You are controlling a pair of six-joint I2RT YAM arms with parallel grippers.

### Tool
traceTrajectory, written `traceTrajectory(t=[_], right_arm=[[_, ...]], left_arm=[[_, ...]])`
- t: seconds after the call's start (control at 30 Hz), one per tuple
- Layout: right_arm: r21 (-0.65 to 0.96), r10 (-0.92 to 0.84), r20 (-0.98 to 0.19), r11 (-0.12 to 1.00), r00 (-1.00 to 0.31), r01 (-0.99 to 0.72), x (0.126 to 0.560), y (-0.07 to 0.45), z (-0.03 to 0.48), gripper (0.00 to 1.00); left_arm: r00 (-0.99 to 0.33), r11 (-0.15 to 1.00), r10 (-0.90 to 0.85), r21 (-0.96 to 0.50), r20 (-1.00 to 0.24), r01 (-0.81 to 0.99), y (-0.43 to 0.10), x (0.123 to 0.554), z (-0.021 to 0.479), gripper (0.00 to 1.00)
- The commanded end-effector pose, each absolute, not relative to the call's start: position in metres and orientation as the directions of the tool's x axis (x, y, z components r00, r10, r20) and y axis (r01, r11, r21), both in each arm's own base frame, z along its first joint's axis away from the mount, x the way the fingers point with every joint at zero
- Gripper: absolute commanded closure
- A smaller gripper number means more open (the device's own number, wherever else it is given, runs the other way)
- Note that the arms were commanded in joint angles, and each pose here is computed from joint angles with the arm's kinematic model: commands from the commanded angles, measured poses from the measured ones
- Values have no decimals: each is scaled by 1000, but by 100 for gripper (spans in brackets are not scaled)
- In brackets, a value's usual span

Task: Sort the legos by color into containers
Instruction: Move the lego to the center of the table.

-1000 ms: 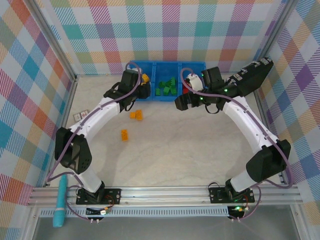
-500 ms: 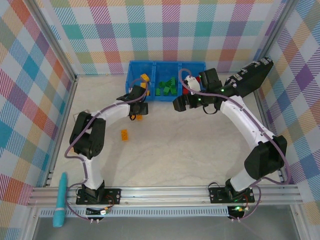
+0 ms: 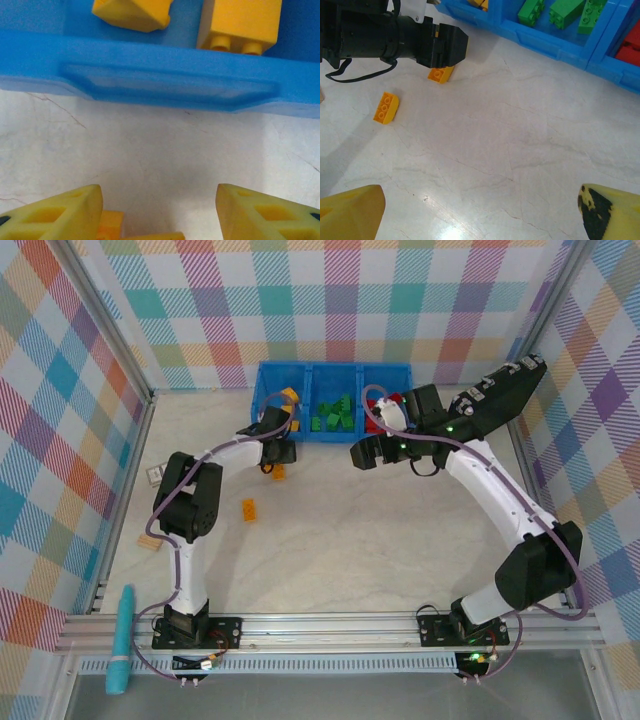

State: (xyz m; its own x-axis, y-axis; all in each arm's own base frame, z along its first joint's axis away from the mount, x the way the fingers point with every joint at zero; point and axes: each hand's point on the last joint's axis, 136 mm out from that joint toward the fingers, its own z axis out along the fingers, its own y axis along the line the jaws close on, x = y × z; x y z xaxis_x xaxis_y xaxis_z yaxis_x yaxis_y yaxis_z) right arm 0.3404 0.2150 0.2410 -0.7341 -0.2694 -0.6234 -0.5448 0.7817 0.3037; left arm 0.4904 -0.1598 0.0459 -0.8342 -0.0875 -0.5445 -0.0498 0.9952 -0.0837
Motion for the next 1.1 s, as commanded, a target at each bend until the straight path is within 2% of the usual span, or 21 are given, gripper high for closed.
traceTrajectory(t=[0.0,0.3,0.63,0.77,1.07], right_arm=[[295,-261,-647,781,-717,-550,344,217,252,1],[298,-267,-644,776,-717,-556,350,221,249,1],[306,-267,-645,768,-716,-562,353,224,246,1],[309,-266,-646,766,-715,-564,352,225,245,1],[290,-273,-643,778,-715,-558,347,218,242,1]], left_arm=[[-872,991,-110,-121,-478,-59,-163,478,27,41],[-902,990,-93,-137,-421,-38,-175,446,21,47],[-912,998,-17,-57,-411,7,-184,405,37,41],[-910,999,-1,-31,-415,13,-186,405,37,41],[-851,999,47,35,-523,34,-187,432,88,39]])
